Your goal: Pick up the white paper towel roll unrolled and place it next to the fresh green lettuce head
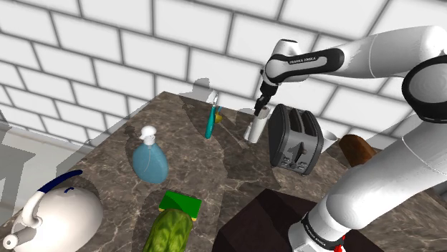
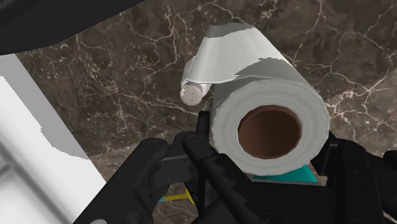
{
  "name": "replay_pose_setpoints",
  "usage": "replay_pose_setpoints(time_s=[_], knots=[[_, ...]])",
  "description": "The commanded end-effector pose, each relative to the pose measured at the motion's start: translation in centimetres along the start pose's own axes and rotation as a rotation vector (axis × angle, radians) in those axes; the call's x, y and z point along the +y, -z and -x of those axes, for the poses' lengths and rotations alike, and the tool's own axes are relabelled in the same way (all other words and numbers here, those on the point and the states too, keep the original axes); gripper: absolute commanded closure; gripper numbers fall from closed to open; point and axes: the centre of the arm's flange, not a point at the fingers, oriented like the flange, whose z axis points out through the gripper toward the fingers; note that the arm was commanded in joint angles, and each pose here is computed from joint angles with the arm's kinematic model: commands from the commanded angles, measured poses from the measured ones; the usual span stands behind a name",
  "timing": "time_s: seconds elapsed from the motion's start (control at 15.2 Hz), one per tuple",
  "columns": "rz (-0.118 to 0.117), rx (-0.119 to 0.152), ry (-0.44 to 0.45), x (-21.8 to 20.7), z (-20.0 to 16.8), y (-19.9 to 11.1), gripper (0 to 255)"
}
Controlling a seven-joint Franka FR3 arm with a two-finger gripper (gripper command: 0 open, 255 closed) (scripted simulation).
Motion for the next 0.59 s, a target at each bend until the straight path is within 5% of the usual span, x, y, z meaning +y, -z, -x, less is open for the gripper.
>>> replay_pose_setpoints(time_s=[0.0,0.53], knots=[[0.000,0.000,0.000,0.1,0.0,1.0,255],[0.000,0.000,0.000,0.3,-0.2,5.2,255]])
